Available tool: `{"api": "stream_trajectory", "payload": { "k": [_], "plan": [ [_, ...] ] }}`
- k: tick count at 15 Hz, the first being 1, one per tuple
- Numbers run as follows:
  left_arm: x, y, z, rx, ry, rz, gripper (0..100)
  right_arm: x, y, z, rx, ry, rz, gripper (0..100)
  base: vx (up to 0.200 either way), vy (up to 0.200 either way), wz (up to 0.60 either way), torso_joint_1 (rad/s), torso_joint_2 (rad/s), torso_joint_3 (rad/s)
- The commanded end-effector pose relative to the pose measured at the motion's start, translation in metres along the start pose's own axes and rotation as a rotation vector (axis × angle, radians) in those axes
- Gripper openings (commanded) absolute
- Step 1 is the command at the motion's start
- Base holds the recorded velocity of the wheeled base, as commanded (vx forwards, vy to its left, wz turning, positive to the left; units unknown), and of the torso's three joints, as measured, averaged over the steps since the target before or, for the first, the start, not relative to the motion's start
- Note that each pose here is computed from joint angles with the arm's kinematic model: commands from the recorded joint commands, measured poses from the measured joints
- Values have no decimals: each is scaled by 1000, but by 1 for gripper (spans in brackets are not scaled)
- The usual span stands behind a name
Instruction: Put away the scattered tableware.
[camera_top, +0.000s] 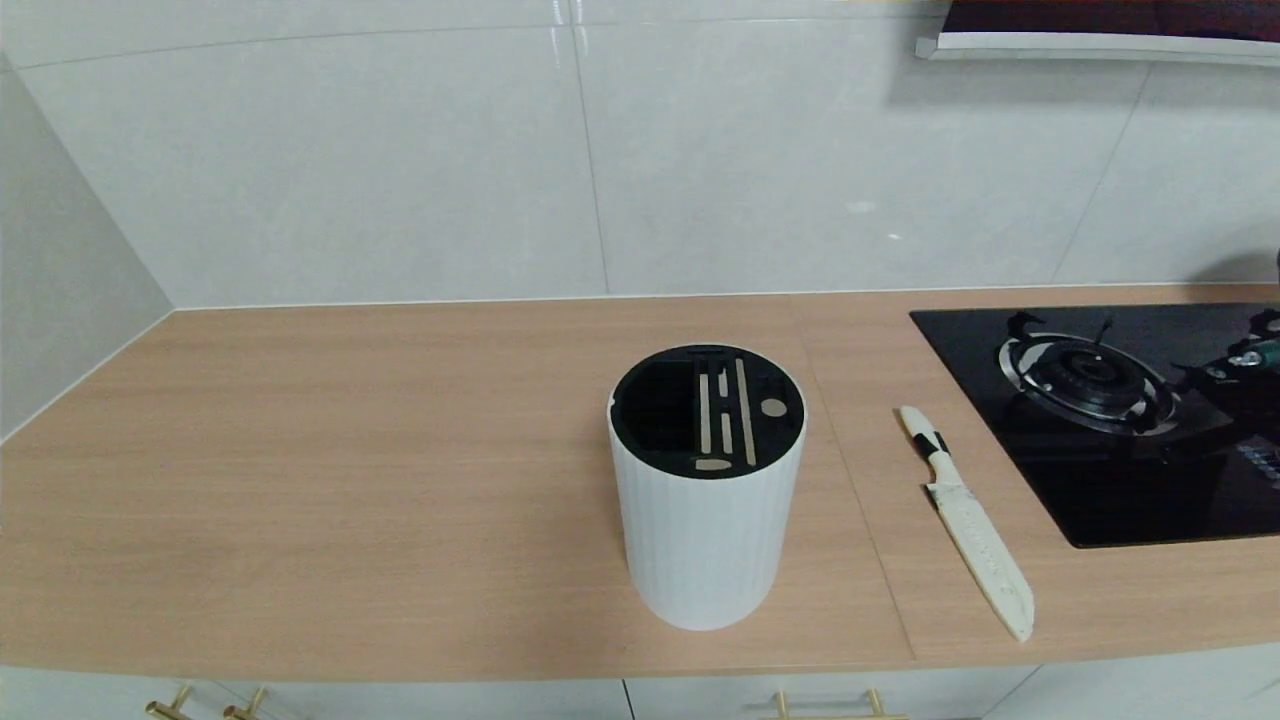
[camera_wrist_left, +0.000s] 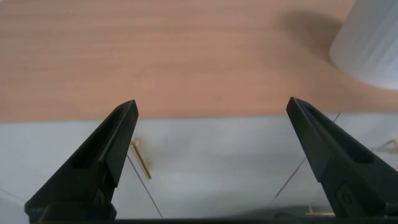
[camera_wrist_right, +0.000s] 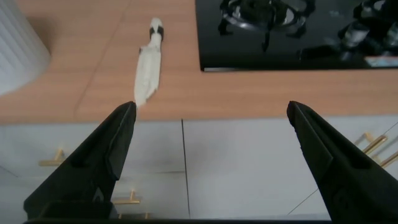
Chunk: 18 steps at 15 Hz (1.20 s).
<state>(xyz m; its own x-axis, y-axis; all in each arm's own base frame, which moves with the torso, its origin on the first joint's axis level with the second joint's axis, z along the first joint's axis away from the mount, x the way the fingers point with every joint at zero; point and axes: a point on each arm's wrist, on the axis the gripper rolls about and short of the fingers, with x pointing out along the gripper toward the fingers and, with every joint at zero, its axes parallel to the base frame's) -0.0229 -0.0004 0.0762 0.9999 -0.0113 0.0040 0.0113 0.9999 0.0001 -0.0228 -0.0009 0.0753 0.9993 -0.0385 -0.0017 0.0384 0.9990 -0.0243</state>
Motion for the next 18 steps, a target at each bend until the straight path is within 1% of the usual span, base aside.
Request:
{"api": "stream_trajectory", "payload": {
  "k": [1,5,11,13,18],
  "plan": [
    [0,0,0,0,1,1,100,0,0,0,0,1,0,100,0,0,0,295,-598,-305],
    [0,0,0,0,1,1,100,0,0,0,0,1,0,100,0,0,0,276,-553,-279],
    [0,0,0,0,-1,1,100,0,0,0,0,1,0,100,0,0,0,194,-385,-196],
    [0,0,0,0,1,1,100,0,0,0,0,1,0,100,0,0,0,75,-161,-78],
    [0,0,0,1,3,1,100,0,0,0,-2,1,3,100,0,0,0,0,0,0]
  ]
}}
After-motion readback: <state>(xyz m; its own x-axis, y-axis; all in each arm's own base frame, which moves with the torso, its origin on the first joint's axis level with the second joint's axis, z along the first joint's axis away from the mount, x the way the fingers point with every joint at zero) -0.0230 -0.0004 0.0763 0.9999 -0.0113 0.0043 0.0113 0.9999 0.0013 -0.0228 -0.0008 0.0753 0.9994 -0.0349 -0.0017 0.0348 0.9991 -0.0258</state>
